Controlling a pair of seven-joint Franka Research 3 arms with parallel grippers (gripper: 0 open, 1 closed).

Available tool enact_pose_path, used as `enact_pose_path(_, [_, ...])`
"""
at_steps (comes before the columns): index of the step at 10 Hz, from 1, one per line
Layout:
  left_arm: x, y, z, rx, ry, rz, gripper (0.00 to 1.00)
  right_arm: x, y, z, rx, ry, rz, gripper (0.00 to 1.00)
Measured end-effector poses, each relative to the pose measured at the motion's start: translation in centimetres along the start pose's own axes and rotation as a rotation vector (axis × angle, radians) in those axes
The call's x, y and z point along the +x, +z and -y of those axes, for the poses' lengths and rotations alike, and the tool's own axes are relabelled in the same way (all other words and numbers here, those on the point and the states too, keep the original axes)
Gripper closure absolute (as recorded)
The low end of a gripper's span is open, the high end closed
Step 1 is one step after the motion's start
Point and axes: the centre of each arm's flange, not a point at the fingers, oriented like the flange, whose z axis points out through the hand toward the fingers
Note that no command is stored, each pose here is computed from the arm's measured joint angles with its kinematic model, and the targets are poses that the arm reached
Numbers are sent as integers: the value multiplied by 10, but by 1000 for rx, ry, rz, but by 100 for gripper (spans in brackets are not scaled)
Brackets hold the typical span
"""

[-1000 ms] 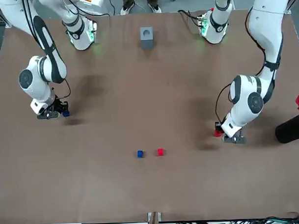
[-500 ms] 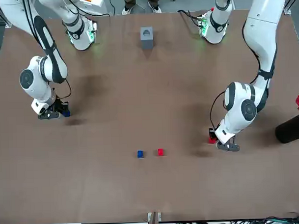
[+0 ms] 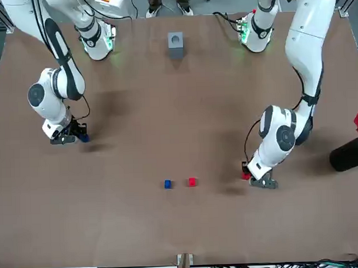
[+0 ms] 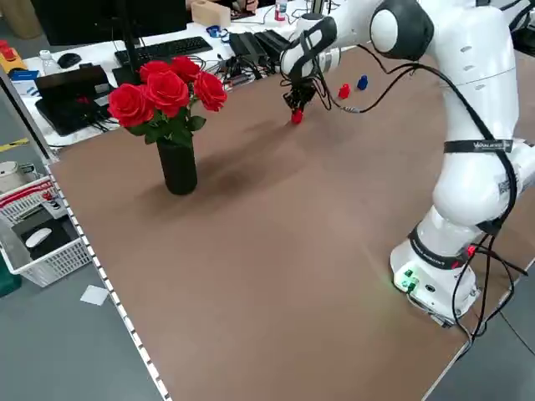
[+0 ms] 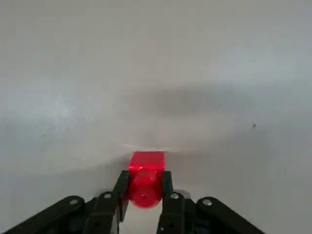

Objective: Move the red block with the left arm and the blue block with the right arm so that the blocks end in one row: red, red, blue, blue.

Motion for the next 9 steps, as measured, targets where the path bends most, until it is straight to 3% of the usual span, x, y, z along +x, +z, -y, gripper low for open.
enact_pose_path(6, [16, 6, -51, -31, -40, -29, 70, 27, 4, 41, 38, 4, -24, 66])
enact_pose_path(9, [25, 10, -89, -32, -68, 11, 70, 38, 4, 59, 47, 17, -35, 66])
